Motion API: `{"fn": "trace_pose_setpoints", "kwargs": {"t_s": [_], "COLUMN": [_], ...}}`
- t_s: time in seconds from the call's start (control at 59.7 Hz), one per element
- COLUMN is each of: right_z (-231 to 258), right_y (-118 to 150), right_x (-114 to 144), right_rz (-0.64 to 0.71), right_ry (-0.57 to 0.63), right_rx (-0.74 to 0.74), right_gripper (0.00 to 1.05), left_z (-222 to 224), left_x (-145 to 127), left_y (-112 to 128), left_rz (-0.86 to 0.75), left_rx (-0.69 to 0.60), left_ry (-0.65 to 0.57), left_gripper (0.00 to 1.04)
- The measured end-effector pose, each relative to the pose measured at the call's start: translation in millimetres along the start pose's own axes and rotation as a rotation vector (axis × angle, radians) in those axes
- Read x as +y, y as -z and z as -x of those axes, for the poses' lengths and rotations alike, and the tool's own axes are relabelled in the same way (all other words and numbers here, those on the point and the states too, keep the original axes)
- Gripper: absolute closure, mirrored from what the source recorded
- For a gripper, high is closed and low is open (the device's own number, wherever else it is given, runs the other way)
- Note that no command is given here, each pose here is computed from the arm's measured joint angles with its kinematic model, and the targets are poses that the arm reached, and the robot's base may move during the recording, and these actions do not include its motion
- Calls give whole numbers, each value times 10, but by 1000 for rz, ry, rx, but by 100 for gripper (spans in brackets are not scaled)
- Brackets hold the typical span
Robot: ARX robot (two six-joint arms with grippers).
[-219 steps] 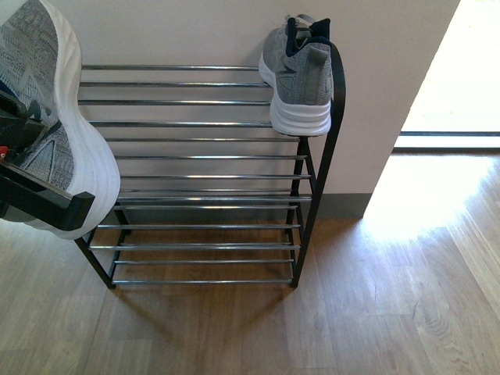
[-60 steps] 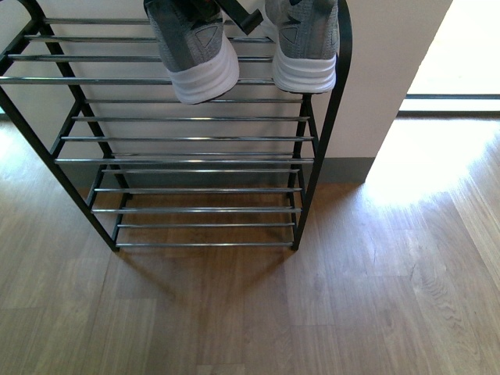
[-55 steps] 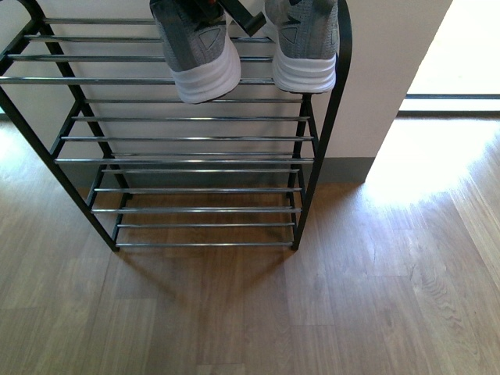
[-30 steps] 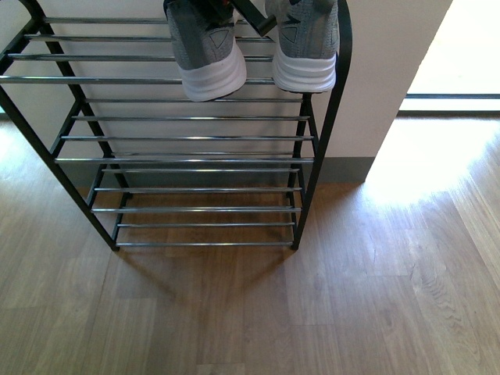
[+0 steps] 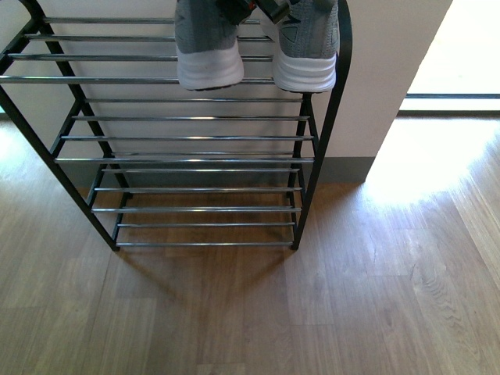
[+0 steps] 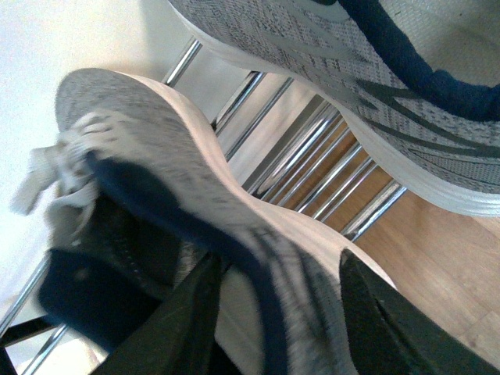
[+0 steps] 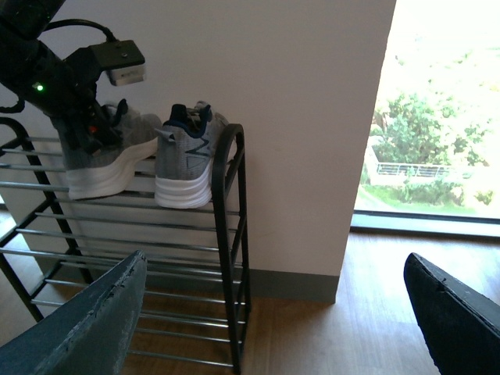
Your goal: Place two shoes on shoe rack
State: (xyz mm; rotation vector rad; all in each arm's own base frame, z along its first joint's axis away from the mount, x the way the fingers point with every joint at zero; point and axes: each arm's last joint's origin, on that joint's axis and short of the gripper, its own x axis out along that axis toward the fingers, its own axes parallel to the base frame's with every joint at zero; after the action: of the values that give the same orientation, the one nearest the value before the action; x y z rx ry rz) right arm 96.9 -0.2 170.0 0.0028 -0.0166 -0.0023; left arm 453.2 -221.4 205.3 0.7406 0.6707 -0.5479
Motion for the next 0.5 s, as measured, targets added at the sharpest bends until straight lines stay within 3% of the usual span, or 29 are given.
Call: {"fn": "trace_pose_setpoints", "kwargs": {"t_s": [0.184, 0.251, 0.502], "right_z": [0, 0, 0], "right_y": [0, 0, 0], "right_x": [0, 0, 0], "right_rz": [0, 0, 0], "right_ry": [0, 0, 0], "right_rx": [0, 0, 0], "right_gripper": [9, 9, 9], "left_z": [8, 26, 314], "left_x": [-17, -22, -25], "left_y": [-44, -45, -65], "left_rz": [0, 0, 7], "left_rx": [-36, -46, -139], "left_ry": [-9, -11, -45], "left_gripper": [16, 8, 9]}}
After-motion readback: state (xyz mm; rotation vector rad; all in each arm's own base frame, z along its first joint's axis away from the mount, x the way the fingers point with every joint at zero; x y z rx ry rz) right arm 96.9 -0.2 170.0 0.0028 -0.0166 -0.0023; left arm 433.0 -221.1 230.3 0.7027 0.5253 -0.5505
